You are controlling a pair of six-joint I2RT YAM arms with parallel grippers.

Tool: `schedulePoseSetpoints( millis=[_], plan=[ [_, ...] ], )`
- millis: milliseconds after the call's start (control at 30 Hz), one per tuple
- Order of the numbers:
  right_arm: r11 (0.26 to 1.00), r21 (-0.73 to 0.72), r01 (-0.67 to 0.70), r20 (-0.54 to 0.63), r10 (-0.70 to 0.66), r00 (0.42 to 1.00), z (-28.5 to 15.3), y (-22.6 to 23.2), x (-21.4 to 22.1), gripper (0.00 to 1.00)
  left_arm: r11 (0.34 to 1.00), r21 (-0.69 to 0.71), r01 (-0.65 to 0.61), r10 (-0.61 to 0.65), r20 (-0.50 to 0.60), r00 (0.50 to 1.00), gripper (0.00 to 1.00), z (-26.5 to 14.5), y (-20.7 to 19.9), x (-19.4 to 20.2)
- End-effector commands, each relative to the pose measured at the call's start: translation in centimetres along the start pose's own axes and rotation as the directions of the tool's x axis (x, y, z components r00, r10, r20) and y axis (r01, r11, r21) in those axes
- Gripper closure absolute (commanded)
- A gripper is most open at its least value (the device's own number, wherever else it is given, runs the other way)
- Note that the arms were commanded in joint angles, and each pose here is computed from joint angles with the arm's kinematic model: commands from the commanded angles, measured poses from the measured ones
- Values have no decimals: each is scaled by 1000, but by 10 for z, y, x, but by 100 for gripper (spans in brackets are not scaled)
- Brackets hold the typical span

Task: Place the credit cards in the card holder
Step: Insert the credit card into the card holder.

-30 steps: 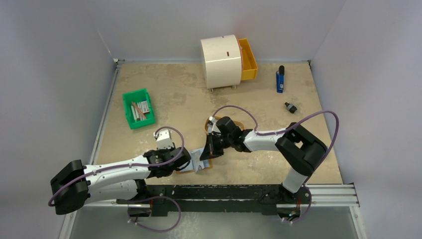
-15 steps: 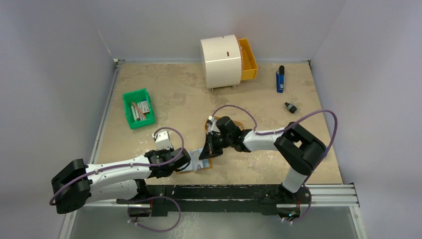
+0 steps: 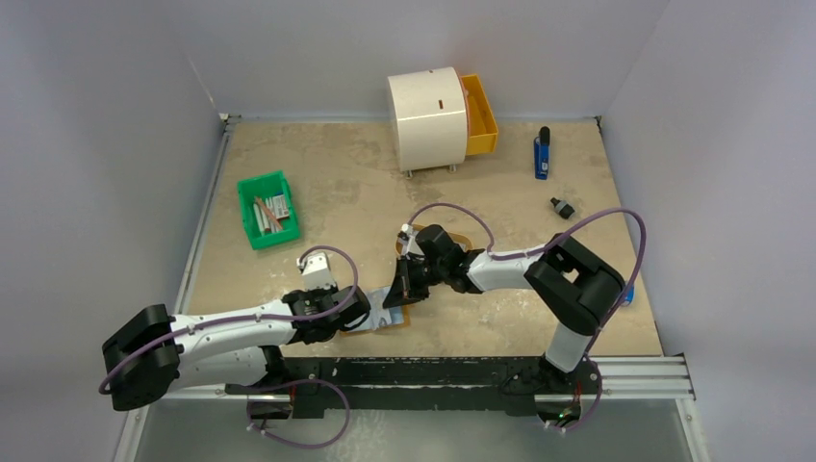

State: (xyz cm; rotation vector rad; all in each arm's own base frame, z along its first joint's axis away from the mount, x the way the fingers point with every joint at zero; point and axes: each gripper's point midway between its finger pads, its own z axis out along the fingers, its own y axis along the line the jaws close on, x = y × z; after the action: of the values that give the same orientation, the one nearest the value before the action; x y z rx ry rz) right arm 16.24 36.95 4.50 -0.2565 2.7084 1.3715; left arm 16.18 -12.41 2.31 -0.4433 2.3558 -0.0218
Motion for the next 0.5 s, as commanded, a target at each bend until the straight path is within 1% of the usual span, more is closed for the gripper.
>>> schedulePoseSetpoints(
  millis=[0,467],
  plan=[
    [998,-56,23,20,-21,1000,1,18,-13,100,1000,12,10,-10,0,1000,87,4,-4,3],
    [997,-76,0,36,2,999,1,19,-12,100,1000,10,6,-6,-10,1000,89,7,-3,8]
  ],
)
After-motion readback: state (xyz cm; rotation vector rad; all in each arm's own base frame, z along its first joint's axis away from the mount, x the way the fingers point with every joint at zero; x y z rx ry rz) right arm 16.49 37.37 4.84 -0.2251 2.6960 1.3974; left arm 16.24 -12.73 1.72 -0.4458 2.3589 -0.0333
